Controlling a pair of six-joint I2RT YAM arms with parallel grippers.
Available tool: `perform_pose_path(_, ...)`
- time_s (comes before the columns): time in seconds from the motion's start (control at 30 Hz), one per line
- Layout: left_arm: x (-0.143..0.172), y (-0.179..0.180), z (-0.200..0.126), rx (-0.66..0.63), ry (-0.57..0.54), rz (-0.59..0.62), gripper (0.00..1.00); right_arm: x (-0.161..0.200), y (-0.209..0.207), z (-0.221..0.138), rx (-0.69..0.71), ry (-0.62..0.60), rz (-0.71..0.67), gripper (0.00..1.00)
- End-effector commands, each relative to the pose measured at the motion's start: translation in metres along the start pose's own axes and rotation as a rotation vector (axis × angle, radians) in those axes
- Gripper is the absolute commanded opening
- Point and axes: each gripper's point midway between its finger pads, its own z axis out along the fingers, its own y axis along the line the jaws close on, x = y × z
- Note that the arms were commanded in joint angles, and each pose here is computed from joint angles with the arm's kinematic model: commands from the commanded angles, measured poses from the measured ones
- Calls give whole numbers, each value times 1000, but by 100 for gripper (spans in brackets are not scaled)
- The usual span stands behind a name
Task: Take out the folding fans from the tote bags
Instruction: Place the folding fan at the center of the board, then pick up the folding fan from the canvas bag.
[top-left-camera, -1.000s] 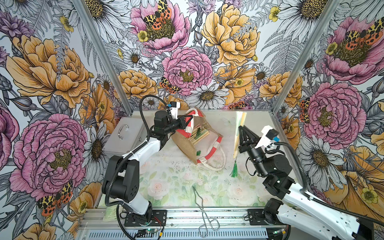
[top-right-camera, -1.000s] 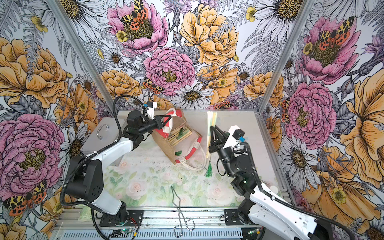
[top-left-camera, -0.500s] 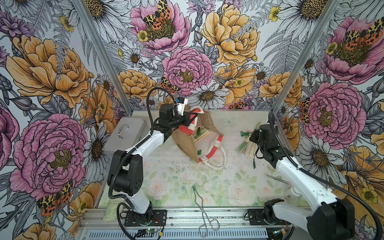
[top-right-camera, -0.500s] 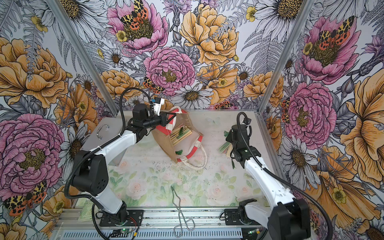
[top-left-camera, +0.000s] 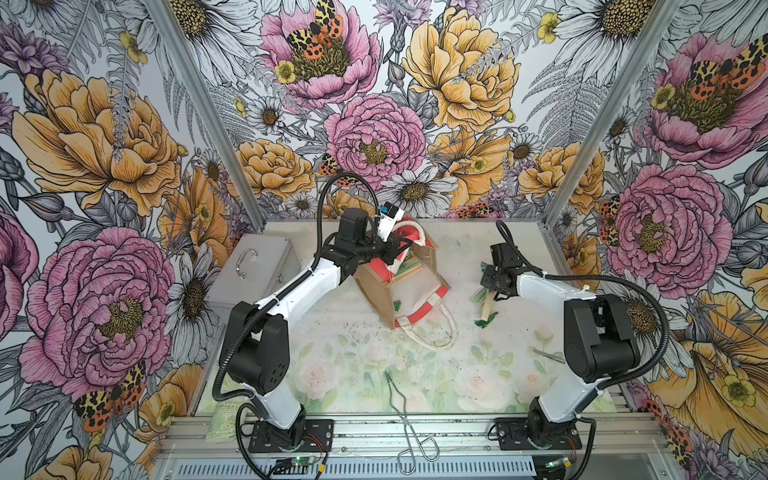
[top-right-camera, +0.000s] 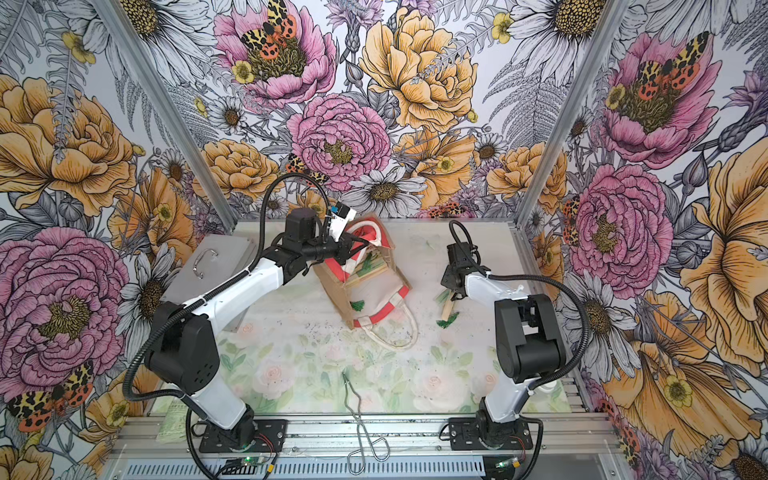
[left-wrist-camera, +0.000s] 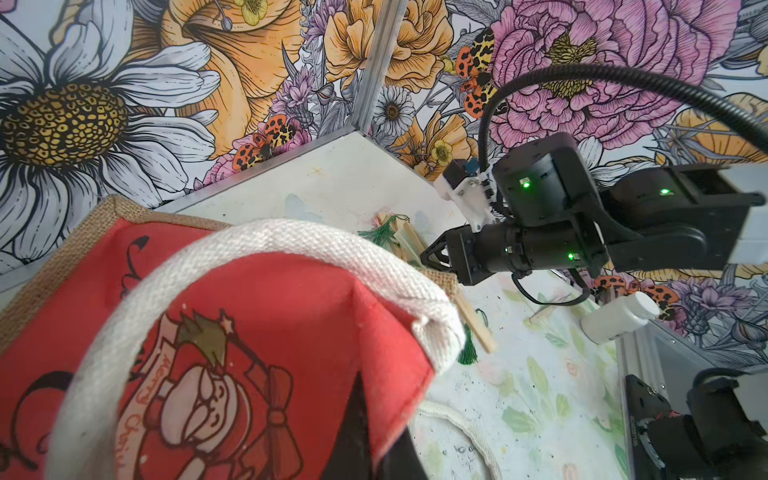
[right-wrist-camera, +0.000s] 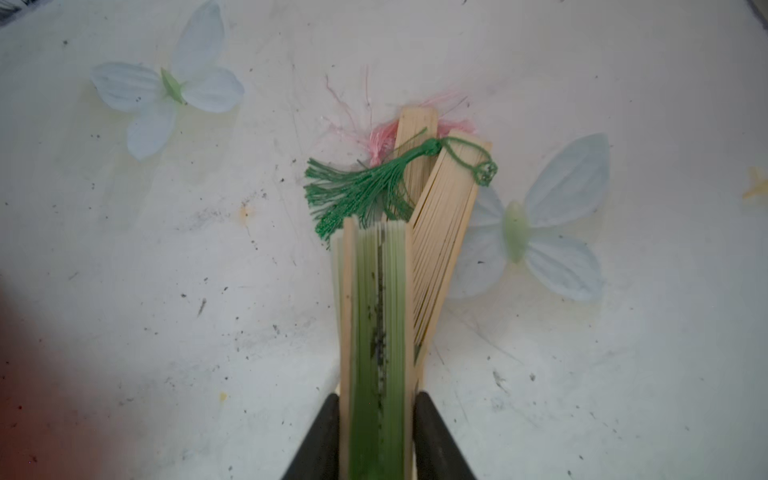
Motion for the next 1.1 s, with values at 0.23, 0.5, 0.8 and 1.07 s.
perform_pose_path(0.23, -15, -20, -1, 162, -41, 125, 0, -19, 50, -96, -372, -189, -207, 54)
perform_pose_path(0.5, -25, -23, -1, 316, -55, 96, 0, 11, 98, -195, -637, -559, -472, 53)
perform_pose_path(0.8, -20, -26, 6, 428, -35, 60, 0, 74, 172, -208, -650, -751, -727, 43)
perform_pose_path(1.07, -20, -19, 10, 361, -32, 44, 0, 115, 253, -167, -640, -711, -696, 43)
